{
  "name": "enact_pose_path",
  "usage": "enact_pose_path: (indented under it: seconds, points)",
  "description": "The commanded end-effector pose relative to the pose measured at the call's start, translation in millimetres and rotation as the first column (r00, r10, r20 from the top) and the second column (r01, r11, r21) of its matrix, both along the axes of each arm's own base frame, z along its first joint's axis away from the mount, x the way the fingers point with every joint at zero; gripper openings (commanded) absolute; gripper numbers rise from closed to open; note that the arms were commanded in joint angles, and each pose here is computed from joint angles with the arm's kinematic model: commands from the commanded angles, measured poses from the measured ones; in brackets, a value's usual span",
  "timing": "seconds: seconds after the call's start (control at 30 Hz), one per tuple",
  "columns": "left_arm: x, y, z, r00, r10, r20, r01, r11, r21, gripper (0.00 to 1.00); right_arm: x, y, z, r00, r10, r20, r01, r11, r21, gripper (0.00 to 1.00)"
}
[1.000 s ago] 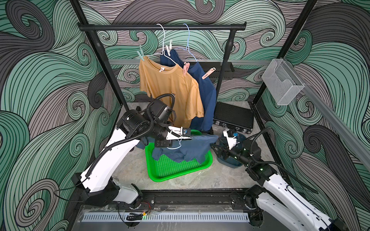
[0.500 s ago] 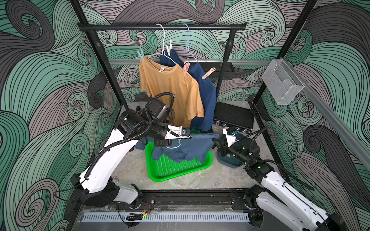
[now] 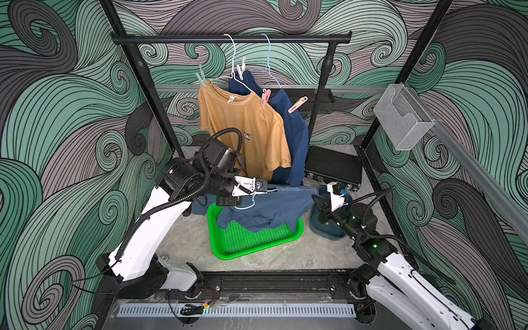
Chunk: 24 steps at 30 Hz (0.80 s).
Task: Remove the clothespins securing t-shirts to the hanger
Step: Remove the T-shirt from the hanger.
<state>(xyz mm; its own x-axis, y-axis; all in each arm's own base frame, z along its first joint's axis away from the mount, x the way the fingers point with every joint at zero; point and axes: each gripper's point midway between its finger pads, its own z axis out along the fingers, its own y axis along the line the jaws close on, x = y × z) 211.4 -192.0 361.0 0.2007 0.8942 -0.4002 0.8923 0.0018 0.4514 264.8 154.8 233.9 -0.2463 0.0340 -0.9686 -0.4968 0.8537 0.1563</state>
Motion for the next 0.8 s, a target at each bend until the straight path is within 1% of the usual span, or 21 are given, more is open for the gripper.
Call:
enact_pose_path:
  seconds: [0.0,0.07,0.1,0.2,0.33,0.43,0.5,0.6,0.7,0.73,0.77]
  points:
    - [5.6,11.4,23.6,0.995,0.033,0.099,-0.030,0.999,-0.037,0.00,13.4,-35.5,-8.0,0.976,-0.213,-0.040,0.213,0.977,-0.013,0.00]
    - [6.4,13.1,25.6,0.994,0.039,0.106,-0.035,0.998,-0.042,0.00,16.4,-55.6,-11.1,0.945,-0.321,-0.062,0.321,0.947,-0.010,0.00]
    - [6.2,14.2,27.1,0.993,0.041,0.113,-0.036,0.998,-0.045,0.00,16.6,-63.0,-11.9,0.933,-0.354,-0.069,0.355,0.935,-0.003,0.00]
    - [7.0,15.6,27.9,0.992,0.047,0.119,-0.042,0.998,-0.050,0.00,13.9,-75.7,-9.9,0.913,-0.403,-0.070,0.406,0.913,0.035,0.00]
    - [6.6,18.3,29.4,0.991,0.054,0.124,-0.048,0.997,-0.053,0.00,8.8,-90.5,-5.6,0.884,-0.464,-0.060,0.467,0.883,0.049,0.00]
    - [6.2,19.5,30.8,0.990,0.057,0.127,-0.050,0.997,-0.058,0.00,7.3,-93.5,-2.1,0.883,-0.467,-0.046,0.468,0.883,0.032,0.00]
    - [5.7,20.5,32.3,0.989,0.061,0.131,-0.053,0.997,-0.065,0.00,7.1,-103.1,-6.6,0.857,-0.511,-0.065,0.513,0.858,0.019,0.00]
    - [4.6,21.6,33.1,0.989,0.063,0.132,-0.054,0.996,-0.071,0.00,8.4,-102.8,-8.9,0.860,-0.503,-0.082,0.507,0.860,0.050,0.00]
    - [3.9,22.0,31.5,0.990,0.062,0.125,-0.053,0.996,-0.073,0.00,9.9,-107.3,-12.6,0.841,-0.529,-0.108,0.537,0.841,0.062,0.00]
    - [4.0,22.4,31.7,0.990,0.065,0.126,-0.055,0.996,-0.075,0.00,10.9,-107.0,-11.5,0.842,-0.528,-0.109,0.536,0.841,0.069,0.00]
    - [3.9,22.5,31.8,0.990,0.065,0.126,-0.055,0.996,-0.077,0.00,11.9,-101.0,-7.0,0.861,-0.498,-0.103,0.506,0.859,0.076,0.00]
